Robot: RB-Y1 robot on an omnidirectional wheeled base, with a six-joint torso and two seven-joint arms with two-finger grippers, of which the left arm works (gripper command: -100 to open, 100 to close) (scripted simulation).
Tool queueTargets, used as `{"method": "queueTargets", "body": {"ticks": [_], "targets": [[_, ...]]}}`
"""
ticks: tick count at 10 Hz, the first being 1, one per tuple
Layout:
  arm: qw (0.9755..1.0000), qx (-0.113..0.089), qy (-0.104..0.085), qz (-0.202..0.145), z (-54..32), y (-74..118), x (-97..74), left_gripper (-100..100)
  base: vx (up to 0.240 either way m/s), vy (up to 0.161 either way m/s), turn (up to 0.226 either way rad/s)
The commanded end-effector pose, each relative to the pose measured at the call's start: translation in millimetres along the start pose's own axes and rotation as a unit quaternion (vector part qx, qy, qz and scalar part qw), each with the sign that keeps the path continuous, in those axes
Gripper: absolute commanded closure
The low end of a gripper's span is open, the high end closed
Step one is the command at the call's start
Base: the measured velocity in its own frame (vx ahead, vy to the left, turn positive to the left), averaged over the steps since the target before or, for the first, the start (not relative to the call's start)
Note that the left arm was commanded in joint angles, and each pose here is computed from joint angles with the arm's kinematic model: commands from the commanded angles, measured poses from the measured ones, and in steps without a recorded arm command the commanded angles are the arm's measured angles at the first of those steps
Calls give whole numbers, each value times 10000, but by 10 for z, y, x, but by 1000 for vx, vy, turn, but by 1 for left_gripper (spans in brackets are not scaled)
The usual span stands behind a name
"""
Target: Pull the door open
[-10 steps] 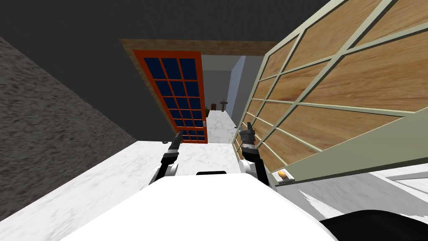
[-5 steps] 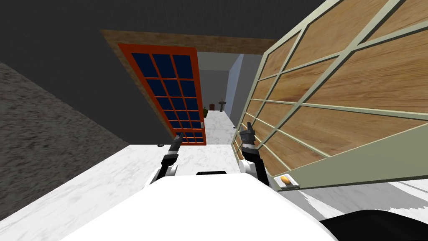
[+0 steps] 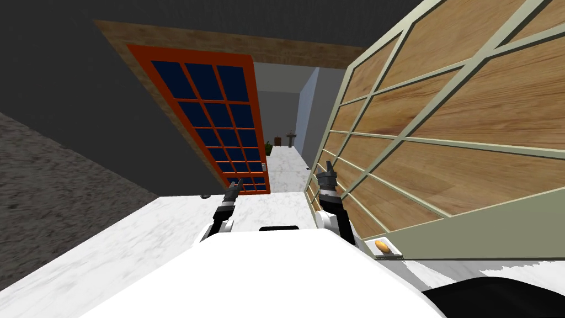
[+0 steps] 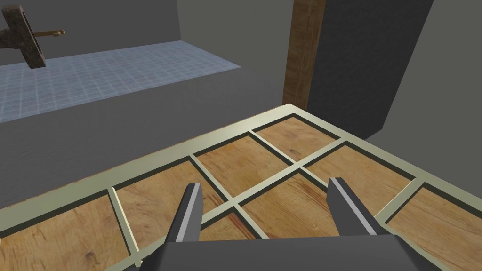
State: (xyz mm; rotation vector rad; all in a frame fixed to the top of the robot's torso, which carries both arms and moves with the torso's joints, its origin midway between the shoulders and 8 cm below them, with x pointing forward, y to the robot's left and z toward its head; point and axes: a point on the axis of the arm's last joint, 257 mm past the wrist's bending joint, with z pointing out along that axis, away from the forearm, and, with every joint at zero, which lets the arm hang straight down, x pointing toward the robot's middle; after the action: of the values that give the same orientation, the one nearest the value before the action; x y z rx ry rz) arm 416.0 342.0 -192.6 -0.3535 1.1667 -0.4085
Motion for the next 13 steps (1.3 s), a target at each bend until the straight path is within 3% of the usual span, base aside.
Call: {"method": "queueTargets", "body": {"ticks": [1,6,13], "targets": [[9997,-81,76,231,-60,105,76,-100,103,10,-71],[9954,-327,323,837,-220,394,312,-100,108,-8,-65],[9836,-614,684,1552,-476,723,626,-100,98,-1,-61]]}}
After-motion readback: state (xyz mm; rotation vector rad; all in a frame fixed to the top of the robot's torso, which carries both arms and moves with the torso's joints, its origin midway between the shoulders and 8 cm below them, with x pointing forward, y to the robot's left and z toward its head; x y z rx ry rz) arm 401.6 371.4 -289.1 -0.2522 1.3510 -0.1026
